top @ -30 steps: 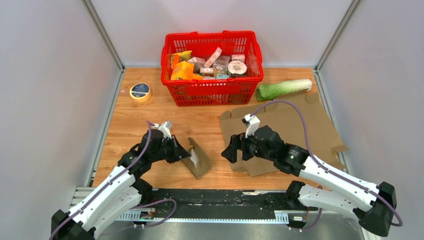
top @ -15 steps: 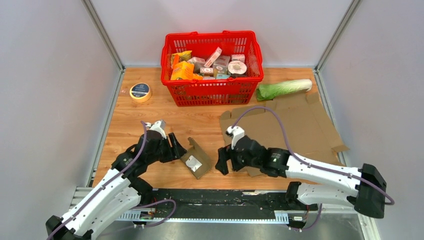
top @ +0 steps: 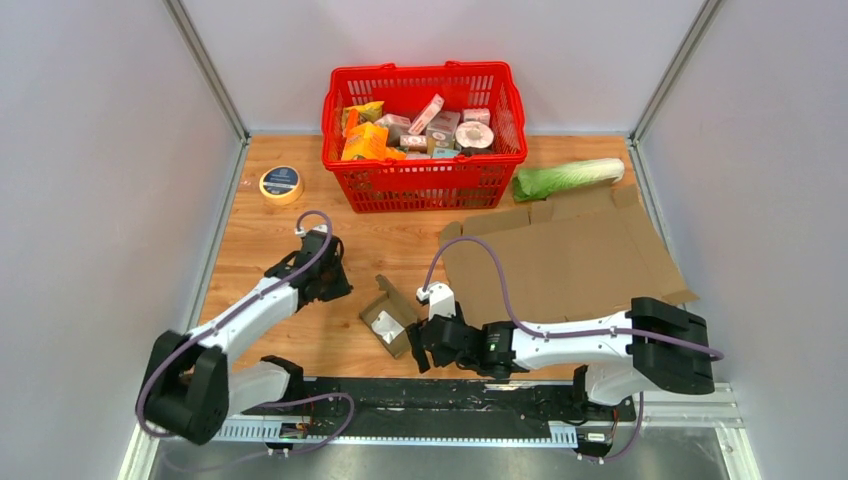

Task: Fold the paper box

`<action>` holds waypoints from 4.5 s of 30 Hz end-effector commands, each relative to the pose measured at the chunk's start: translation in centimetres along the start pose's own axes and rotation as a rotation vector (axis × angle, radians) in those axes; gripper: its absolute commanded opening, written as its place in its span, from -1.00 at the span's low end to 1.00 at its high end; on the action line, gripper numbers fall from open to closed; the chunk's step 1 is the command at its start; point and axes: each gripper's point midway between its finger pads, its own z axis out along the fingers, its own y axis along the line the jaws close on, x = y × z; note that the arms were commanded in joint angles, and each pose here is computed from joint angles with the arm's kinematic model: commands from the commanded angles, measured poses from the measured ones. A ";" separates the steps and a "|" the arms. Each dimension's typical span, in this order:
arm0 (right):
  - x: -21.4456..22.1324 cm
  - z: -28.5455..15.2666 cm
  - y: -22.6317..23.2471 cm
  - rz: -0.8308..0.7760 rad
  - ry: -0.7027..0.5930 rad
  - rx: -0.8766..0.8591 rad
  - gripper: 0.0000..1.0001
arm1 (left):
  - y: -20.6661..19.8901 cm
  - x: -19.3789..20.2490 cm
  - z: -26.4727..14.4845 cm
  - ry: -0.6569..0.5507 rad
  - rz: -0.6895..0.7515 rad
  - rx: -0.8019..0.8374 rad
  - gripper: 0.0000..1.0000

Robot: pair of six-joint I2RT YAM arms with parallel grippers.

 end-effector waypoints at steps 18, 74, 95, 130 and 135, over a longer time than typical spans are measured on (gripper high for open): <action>-1.9 5.1 -0.1 0.261 -0.031 -0.065 -1.00 | -1.4 7.5 1.9 0.093 0.023 0.123 -0.89; -17.5 3.0 -5.8 -0.203 -0.125 -0.107 -0.24 | -8.4 -2.3 -6.6 -0.124 0.453 0.290 0.06; -17.9 3.8 -5.0 -0.102 -0.168 -0.128 -0.95 | -9.4 -2.1 -4.2 -0.080 0.494 0.206 -0.69; -16.8 4.6 -7.0 0.113 -0.508 0.196 -1.00 | -8.3 -2.9 -1.4 -0.364 0.223 0.100 -1.00; -15.4 4.0 -7.0 0.102 -0.539 0.183 -1.00 | -8.2 -2.0 -2.0 -0.401 0.219 0.102 -1.00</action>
